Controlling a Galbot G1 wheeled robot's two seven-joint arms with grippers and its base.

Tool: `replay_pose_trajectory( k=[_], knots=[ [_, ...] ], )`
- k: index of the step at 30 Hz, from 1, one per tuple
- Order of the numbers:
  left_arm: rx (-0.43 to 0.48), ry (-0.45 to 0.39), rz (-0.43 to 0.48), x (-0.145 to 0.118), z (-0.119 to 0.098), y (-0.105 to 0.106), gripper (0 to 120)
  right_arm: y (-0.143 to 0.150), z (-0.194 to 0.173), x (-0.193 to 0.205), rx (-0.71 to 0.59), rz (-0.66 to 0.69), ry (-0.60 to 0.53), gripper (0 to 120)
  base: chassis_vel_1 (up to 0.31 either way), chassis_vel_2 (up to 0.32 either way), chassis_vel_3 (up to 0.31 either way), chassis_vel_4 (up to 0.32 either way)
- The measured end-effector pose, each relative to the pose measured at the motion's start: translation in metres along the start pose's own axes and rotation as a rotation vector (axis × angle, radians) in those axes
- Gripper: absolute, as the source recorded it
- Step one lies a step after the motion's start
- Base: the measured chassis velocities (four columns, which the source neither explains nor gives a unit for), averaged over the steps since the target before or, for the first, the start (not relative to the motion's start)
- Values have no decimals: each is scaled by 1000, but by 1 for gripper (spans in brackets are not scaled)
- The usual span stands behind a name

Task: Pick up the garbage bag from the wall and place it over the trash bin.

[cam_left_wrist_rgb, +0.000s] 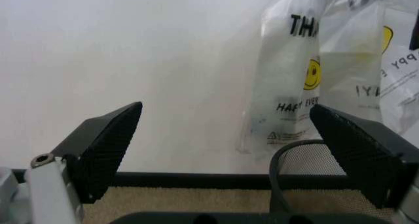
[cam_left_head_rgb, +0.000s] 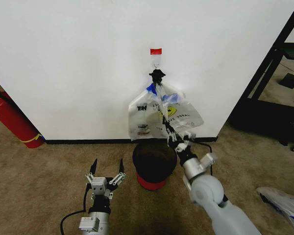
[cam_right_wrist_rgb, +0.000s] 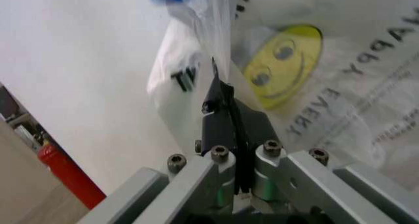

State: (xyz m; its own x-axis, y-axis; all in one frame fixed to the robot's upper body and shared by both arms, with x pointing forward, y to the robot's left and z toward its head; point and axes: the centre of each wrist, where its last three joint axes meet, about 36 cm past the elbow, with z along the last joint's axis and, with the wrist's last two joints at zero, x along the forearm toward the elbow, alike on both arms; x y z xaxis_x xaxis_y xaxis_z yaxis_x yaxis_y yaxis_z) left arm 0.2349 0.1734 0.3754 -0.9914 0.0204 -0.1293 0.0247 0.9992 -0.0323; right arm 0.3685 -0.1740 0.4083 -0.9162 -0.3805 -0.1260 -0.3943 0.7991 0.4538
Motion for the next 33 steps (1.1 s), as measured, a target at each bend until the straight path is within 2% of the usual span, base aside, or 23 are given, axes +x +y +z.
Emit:
replay_pose_trajectory(
  k=[33],
  knots=[
    [15,3,18,2,0,-7,100,31,55,110,104,-22,59,0,0,0,0,0]
  ],
)
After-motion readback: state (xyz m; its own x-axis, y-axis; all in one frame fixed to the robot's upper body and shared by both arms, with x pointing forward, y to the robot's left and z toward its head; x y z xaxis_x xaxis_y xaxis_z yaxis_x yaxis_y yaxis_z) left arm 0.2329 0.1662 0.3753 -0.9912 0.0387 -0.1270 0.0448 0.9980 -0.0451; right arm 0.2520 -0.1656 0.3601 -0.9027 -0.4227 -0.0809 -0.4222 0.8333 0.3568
